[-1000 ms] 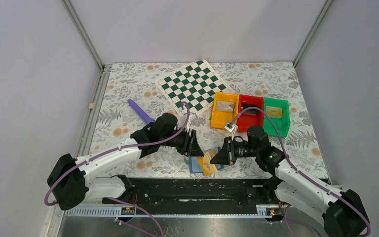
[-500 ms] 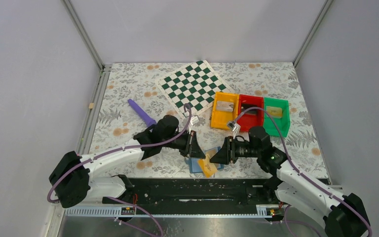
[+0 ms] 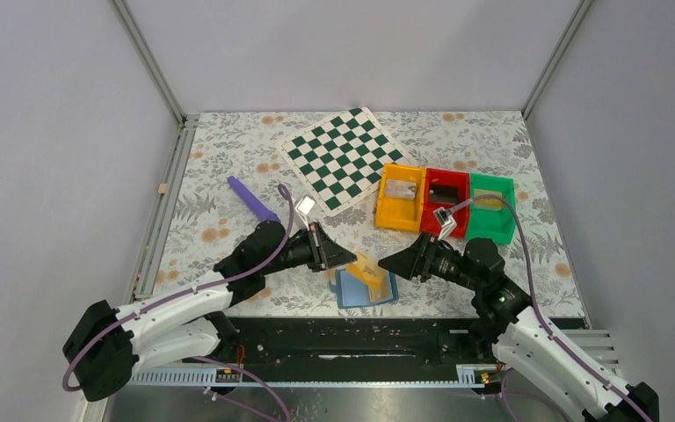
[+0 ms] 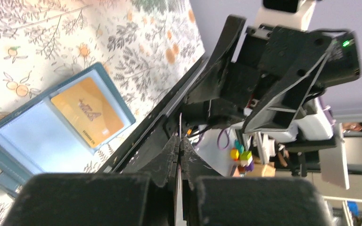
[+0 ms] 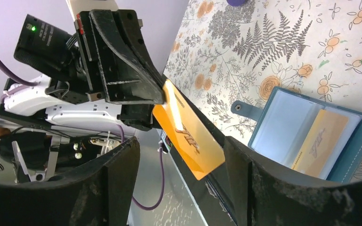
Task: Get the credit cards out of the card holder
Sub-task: Place the credit card in the storage box.
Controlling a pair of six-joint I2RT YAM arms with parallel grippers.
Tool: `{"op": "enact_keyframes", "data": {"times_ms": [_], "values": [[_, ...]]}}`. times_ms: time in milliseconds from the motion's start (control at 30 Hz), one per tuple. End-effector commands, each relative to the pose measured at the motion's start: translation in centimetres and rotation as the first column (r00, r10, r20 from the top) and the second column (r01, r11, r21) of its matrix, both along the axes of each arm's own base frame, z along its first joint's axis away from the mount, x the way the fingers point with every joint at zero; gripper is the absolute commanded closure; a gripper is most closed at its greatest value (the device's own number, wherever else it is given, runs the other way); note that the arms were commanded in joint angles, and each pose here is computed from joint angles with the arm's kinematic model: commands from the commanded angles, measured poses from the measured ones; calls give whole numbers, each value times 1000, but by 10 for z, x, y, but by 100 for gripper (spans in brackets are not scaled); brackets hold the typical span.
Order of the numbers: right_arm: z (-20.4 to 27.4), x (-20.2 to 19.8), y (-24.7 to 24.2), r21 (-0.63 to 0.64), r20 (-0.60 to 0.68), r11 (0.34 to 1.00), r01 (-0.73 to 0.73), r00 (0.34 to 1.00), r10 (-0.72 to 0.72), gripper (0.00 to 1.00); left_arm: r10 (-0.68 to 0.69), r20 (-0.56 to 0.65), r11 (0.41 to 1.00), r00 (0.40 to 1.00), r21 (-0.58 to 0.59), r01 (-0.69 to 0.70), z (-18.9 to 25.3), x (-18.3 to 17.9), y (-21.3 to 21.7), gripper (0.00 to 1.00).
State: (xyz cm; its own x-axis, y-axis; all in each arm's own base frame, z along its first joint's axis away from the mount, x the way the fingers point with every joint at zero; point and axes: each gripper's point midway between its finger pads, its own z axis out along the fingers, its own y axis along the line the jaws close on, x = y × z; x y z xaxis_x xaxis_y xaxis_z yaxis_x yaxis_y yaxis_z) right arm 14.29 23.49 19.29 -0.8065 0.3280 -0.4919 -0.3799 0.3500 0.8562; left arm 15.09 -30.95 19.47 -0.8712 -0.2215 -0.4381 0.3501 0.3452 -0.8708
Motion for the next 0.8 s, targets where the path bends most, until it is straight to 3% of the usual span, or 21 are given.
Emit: {"op": "enact_keyframes", "data": {"times_ms": [0,333,667,767], "values": [[11,12,-1,68,3,995,69,998,-70,28,124,35,980,992,-160,-117,39,22,0,100],[14,11,7,167,-6,985,33,999,-33,41,190,25,956,981,-234,-179,43,28,7,100],[22,14,7,204,19,978,45,999,-50,76,239,9,941,971,-249,-229,39,35,11,100],[25,15,8,211,29,977,41,998,-48,98,237,5,943,971,-240,-229,36,35,10,100]]}}
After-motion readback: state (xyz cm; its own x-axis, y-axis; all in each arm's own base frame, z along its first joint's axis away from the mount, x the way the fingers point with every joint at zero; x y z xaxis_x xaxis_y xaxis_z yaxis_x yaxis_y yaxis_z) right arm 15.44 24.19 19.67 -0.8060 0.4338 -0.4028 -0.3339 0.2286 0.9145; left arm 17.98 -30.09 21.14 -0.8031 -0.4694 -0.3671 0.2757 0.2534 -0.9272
